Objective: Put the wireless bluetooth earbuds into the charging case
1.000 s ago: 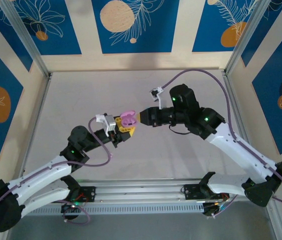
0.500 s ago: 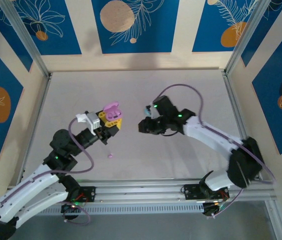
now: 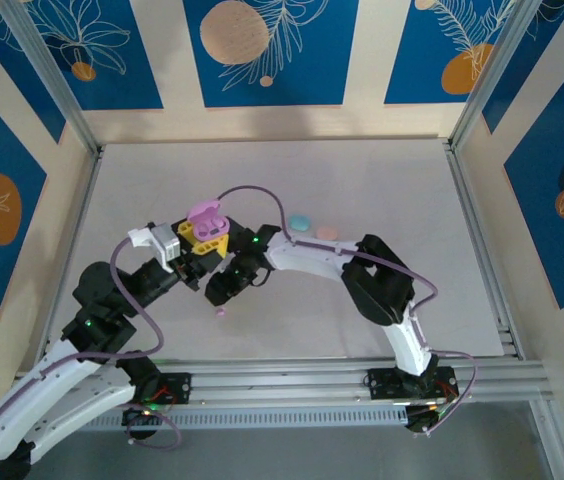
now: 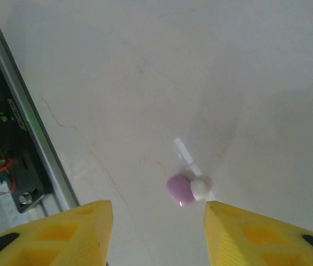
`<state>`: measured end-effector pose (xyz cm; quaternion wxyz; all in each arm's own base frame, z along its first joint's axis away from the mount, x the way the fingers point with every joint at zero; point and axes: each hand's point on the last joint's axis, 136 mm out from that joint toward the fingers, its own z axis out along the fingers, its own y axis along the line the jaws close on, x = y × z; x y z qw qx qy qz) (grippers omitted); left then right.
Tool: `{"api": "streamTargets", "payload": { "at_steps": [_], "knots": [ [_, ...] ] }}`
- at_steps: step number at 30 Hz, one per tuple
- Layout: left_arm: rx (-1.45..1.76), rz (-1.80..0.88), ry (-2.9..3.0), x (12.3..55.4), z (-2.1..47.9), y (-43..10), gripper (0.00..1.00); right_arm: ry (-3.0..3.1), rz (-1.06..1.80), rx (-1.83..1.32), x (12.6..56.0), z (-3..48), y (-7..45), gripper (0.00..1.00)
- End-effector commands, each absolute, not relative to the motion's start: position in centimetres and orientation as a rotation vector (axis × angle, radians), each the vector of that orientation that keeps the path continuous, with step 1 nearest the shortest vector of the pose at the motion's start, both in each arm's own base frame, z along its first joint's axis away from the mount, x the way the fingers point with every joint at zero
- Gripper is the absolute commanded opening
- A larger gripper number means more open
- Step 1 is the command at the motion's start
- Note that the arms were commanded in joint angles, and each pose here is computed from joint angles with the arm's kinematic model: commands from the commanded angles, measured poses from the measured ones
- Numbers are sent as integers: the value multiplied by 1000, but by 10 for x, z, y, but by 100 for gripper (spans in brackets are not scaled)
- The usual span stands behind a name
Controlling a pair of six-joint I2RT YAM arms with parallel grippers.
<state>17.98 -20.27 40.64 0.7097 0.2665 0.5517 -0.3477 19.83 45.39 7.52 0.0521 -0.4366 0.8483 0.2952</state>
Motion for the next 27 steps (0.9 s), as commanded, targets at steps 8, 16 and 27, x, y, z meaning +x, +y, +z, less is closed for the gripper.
{"api": "streamTargets", "payload": {
  "at_steps": [8, 16, 27],
  "knots": [
    [573, -758, 1178, 171, 429, -193, 22, 2180, 630, -1980, 182, 43, 456, 52],
    [576, -758, 1184, 173, 428, -195, 22, 2084, 582, -2080, 180, 30, 462, 53],
    [578, -761, 1195, 174, 426, -196, 22, 2062, 488, -2163, 184, 9, 458, 50]
  ]
}}
